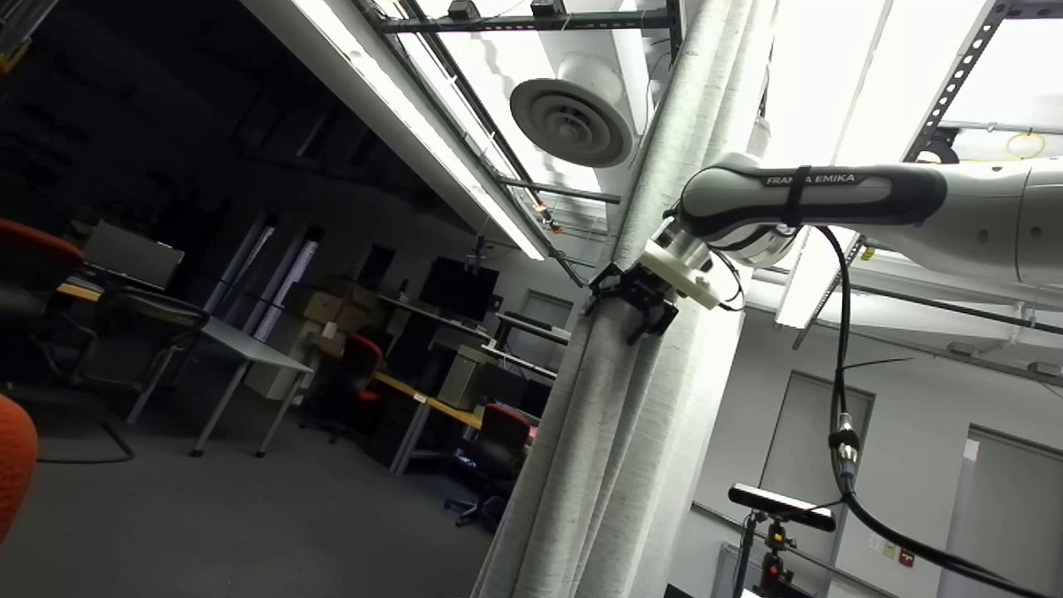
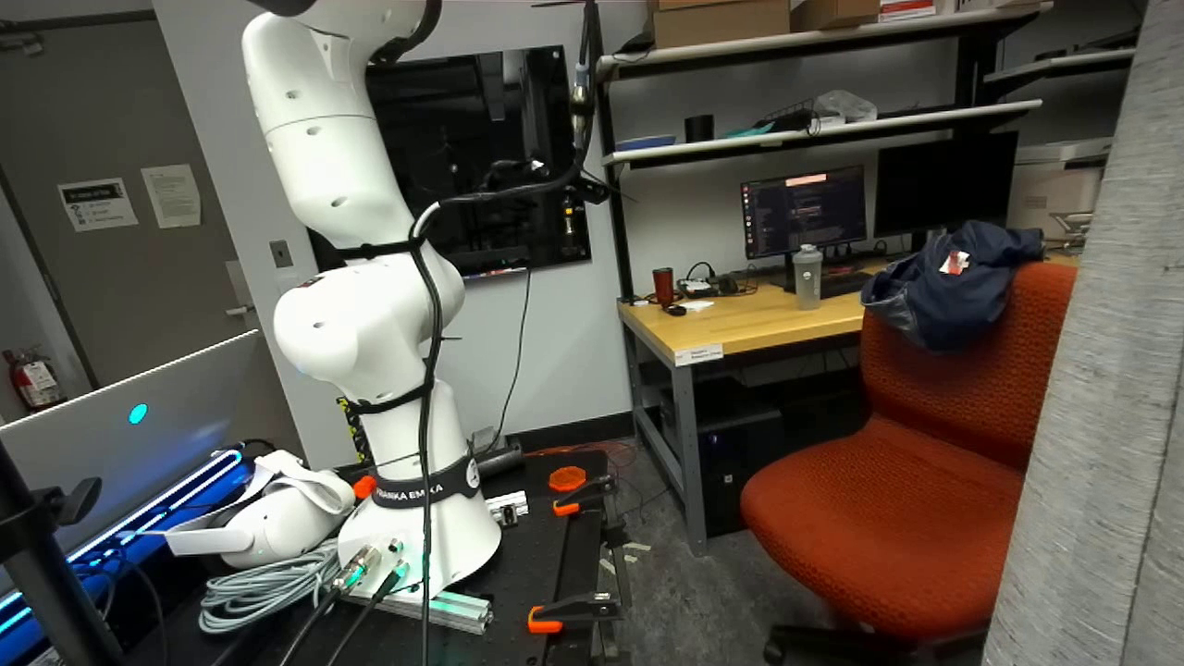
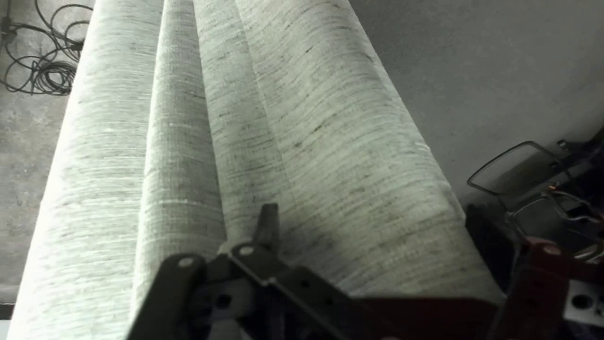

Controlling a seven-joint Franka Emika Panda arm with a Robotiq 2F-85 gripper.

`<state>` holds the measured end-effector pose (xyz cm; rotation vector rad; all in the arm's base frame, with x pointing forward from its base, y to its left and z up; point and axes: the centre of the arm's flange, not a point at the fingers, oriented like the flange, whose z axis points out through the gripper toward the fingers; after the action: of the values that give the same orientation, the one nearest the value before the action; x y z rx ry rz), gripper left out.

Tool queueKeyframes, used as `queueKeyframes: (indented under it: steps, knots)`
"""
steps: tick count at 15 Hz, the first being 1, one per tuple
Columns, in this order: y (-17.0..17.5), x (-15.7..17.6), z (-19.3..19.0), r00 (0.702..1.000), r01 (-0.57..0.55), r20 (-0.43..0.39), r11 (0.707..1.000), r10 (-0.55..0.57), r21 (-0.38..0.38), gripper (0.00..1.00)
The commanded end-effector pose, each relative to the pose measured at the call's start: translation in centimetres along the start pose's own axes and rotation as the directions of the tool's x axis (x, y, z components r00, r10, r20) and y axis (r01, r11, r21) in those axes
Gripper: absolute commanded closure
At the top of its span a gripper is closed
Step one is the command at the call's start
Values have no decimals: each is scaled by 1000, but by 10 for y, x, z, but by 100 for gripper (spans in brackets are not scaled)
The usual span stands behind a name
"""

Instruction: Slide the curtain to the left

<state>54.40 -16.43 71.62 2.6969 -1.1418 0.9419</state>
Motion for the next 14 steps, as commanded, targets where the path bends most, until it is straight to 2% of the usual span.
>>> queueKeyframes:
  steps: [1, 5, 7, 12, 14]
  knots:
    - [12, -3, 10, 1000, 13, 23, 998, -11, -65, 0]
    - [23, -1, 19, 1000, 2, 6, 993, -1, -115, 0]
    - [24, 3, 18, 995, -29, -97, 996, 20, -89, 0]
    - [2, 9, 0, 953, -45, -296, 996, 67, 79, 0]
    - [-7, 10, -8, 934, -50, -343, 989, 97, 142, 0]
